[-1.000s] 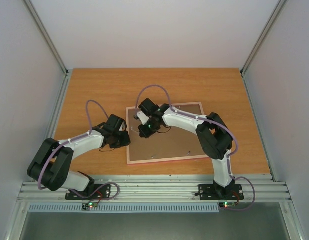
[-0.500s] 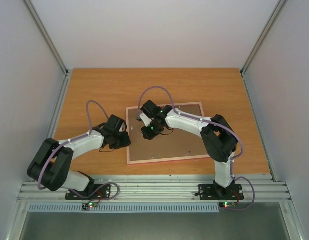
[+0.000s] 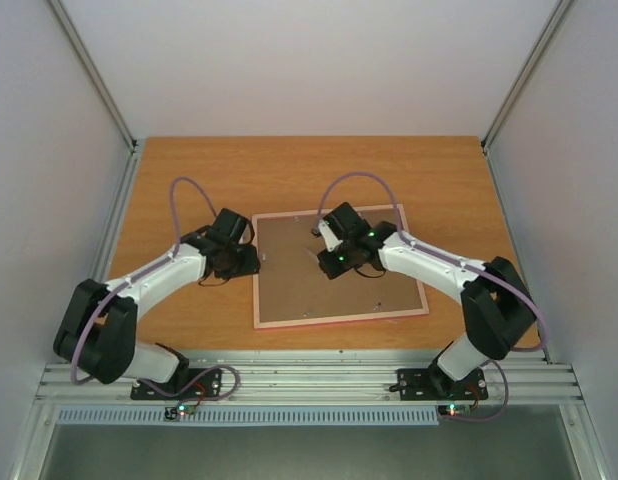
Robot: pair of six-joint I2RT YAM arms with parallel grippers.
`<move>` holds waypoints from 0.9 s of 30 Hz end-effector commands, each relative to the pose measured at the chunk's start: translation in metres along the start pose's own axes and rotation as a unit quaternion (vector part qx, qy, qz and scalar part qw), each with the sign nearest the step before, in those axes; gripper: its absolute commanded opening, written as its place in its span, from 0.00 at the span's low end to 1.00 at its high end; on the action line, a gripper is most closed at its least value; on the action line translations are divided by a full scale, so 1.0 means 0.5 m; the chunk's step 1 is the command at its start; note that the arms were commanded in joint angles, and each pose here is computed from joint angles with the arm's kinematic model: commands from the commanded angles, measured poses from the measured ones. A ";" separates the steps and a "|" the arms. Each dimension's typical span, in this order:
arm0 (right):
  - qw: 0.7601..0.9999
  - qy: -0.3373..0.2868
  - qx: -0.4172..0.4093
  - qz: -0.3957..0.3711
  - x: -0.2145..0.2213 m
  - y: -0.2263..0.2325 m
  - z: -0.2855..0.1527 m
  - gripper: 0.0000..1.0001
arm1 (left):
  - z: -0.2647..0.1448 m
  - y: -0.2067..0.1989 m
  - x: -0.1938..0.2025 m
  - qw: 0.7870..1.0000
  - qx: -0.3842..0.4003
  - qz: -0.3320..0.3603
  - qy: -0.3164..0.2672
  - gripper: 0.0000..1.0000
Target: Take the photo out of the frame
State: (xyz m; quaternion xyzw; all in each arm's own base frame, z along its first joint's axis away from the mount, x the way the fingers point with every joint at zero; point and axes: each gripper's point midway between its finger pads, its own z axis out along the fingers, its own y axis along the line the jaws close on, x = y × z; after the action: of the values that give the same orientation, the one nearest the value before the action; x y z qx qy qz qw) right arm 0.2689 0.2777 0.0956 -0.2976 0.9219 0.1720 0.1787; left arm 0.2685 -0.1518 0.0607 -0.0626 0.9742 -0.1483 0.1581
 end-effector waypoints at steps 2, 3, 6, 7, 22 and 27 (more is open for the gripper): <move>0.997 -0.074 0.027 0.023 -0.016 -0.047 -0.026 0.01 | 0.006 -0.012 -0.085 0.999 -0.021 0.018 -0.017 0.51; 0.996 -0.085 0.029 0.026 -0.017 -0.052 -0.031 0.01 | 0.014 -0.015 -0.098 1.000 -0.021 0.019 -0.014 0.51; 0.991 -0.120 0.043 0.029 -0.021 -0.068 -0.048 0.01 | 0.036 -0.021 -0.140 1.000 -0.022 0.018 -0.011 0.52; 0.990 -0.127 0.049 0.031 -0.019 -0.074 -0.051 0.01 | 0.044 -0.019 -0.153 1.000 -0.025 0.016 -0.010 0.52; 0.989 -0.130 0.049 0.049 -0.005 -0.092 -0.046 0.01 | 0.143 0.008 -0.196 0.999 -0.037 0.002 0.026 0.38; 0.990 -0.124 0.047 0.051 -0.003 -0.093 -0.040 0.01 | 0.144 0.014 -0.191 0.999 -0.037 -0.011 0.026 0.26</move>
State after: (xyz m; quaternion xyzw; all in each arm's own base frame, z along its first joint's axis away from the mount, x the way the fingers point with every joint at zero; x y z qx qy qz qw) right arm 0.2893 0.2338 0.1040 -0.2245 0.9138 0.1723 0.2913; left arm 0.3791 -0.1491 0.0264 -0.0698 0.9823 -0.1151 0.1301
